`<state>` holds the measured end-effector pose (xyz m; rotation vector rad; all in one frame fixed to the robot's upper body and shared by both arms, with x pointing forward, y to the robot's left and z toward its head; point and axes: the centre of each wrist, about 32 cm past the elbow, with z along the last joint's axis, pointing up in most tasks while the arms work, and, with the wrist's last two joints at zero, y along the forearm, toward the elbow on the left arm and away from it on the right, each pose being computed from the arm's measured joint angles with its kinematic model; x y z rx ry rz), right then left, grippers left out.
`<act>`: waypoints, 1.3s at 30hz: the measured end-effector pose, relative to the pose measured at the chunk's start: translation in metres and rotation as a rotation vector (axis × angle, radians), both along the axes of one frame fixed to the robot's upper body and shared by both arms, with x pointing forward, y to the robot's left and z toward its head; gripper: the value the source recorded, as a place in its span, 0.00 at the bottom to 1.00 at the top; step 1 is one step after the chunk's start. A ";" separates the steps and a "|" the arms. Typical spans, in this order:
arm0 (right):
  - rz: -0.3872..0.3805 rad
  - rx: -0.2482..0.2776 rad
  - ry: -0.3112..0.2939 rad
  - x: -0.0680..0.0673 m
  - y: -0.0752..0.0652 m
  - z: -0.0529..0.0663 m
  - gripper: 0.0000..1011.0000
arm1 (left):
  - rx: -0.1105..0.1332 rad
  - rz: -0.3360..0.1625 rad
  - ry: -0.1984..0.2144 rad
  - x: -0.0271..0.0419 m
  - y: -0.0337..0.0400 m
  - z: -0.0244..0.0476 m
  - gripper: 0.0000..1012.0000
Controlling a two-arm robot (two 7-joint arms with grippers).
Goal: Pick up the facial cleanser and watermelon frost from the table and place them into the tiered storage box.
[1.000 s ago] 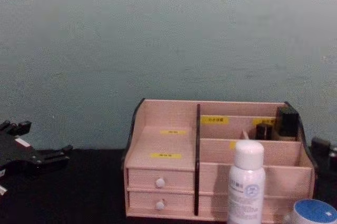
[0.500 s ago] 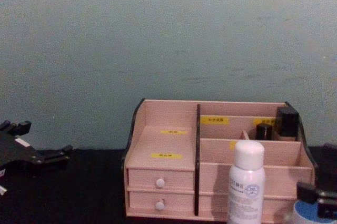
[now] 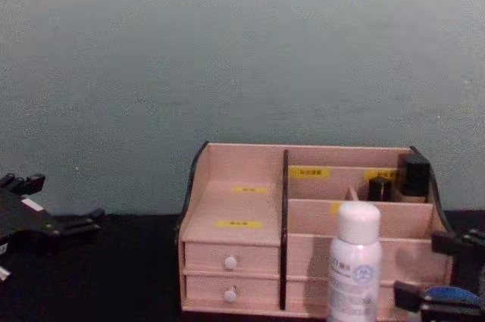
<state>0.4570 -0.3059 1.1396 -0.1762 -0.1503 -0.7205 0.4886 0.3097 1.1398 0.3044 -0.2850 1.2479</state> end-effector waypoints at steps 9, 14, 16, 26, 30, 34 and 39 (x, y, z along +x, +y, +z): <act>0.017 0.008 0.035 0.017 0.008 -0.004 0.99 | 0.000 0.000 0.000 0.0000 0.0000 0.0000 0.99; 0.027 0.014 0.049 0.026 0.015 -0.005 0.99 | 0.000 0.000 0.000 0.0000 0.0000 0.0000 0.99; 0.030 0.017 0.051 0.029 0.017 -0.004 0.99 | 0.000 0.000 0.000 0.0000 0.0000 0.0000 0.99; 0.039 0.031 0.077 0.042 0.031 -0.005 0.99 | 0.000 0.000 0.000 0.0000 0.0000 0.0000 0.99; 0.040 0.032 0.087 0.045 0.034 -0.006 0.99 | 0.000 0.000 0.000 0.0000 0.0000 0.0000 0.99; 0.043 0.031 0.100 0.047 0.037 -0.007 0.99 | 0.000 0.000 0.000 0.0000 0.0000 0.0000 0.99; 0.042 0.030 0.111 0.049 0.039 -0.009 0.99 | 0.000 0.000 0.000 0.0000 0.0000 0.0000 0.99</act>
